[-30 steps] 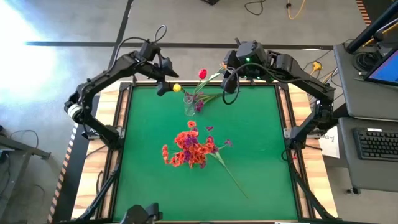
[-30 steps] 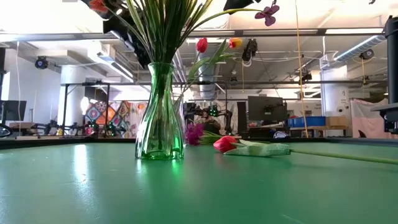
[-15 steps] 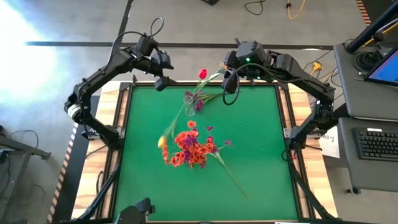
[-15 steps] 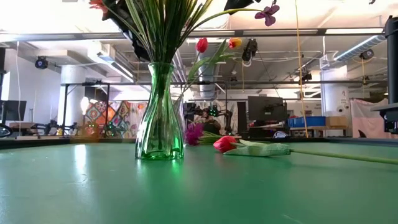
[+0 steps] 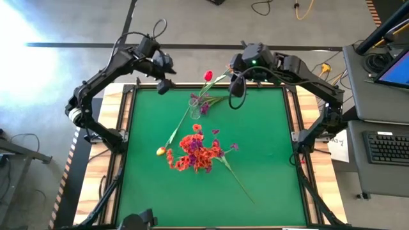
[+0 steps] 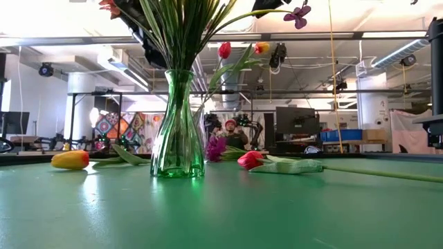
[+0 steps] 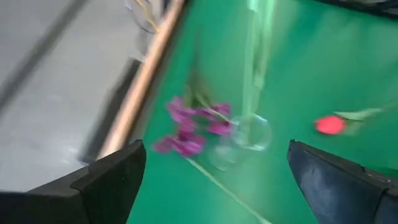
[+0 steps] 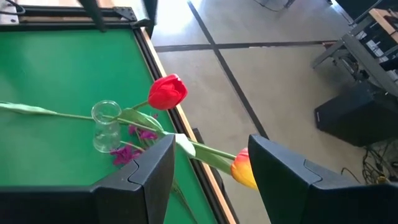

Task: Sort flowers into vase by color
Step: Put the yellow tulip into the transparent vase

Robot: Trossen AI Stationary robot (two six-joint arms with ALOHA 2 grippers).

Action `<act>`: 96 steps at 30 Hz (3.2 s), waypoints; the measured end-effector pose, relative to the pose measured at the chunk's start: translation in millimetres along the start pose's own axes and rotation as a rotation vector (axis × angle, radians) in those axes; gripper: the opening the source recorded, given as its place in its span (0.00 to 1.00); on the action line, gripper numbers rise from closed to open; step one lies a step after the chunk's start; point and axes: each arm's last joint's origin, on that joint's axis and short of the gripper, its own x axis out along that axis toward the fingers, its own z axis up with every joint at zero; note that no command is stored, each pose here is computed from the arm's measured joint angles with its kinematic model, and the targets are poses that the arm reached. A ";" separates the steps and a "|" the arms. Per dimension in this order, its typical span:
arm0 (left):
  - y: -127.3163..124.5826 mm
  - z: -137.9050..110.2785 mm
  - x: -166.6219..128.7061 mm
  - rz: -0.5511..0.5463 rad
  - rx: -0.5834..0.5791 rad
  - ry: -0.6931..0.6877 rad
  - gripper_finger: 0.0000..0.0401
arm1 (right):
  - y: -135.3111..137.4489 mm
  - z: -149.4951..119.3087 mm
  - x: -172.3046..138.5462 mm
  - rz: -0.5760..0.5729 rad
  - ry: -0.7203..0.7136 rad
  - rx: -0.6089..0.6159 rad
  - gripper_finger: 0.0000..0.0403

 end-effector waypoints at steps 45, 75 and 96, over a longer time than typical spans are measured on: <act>-108.0 -168.0 153.4 0.330 -0.500 0.340 0.88 | 6.3 2.5 20.5 0.004 0.014 0.013 0.49; -134.9 -177.5 165.2 0.380 -0.518 0.401 0.44 | 7.2 2.0 19.9 0.008 0.019 0.045 0.49; -136.0 -156.0 154.6 0.357 -0.408 0.398 0.00 | 6.8 3.5 19.8 0.006 0.004 0.021 0.49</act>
